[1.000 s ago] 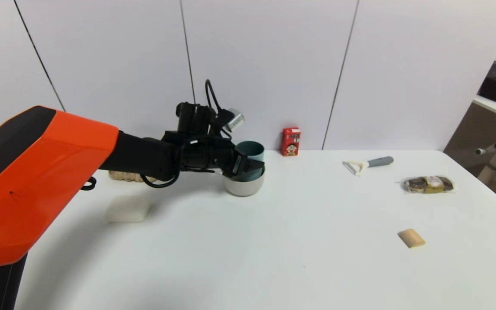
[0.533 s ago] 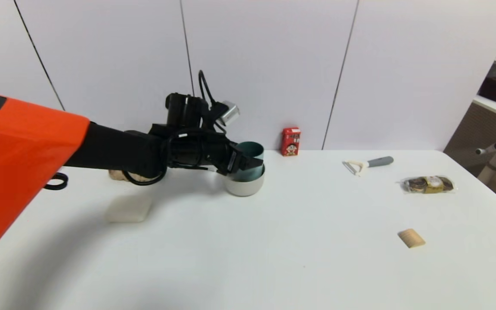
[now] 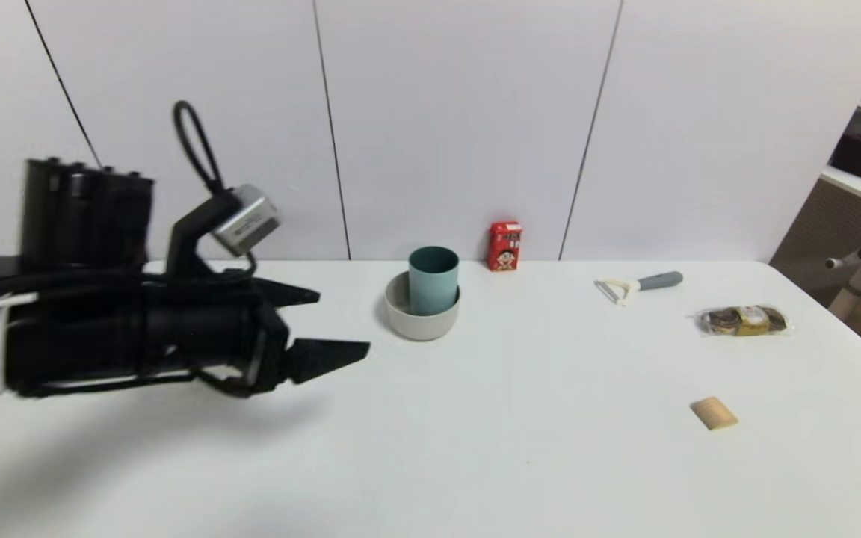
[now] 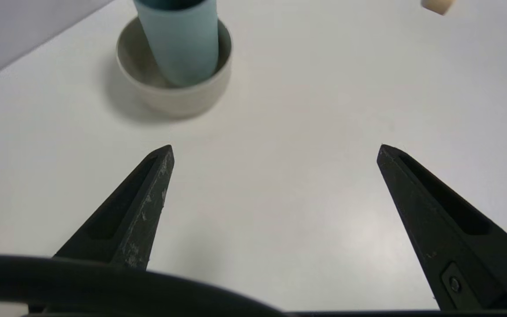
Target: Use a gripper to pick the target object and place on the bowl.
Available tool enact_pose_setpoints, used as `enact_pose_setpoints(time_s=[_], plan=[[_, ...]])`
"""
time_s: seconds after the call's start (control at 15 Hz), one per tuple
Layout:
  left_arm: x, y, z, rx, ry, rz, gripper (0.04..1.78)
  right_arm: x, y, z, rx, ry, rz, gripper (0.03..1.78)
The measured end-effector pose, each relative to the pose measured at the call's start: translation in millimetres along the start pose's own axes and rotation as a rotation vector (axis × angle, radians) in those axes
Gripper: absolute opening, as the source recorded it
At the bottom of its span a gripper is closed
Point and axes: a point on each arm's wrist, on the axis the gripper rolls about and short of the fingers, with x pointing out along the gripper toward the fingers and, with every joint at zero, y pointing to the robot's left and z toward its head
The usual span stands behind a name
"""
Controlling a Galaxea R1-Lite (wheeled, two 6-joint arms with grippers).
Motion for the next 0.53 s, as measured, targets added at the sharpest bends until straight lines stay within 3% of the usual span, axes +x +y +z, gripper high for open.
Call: enact_pose_setpoints(time_s=[0.2, 0.53], plan=[[-70.6, -19.1, -32.8, -0.011, -0.059, 0.103, 1.67, 0.0, 0.0, 0.1, 0.000, -0.001, 0.000, 1.71], [-150.9, -55.8, -78.8, 0.013, -0.241, 0.377, 1.69, 0.0, 0.0, 0.1, 0.000, -0.001, 0.000, 1.71]])
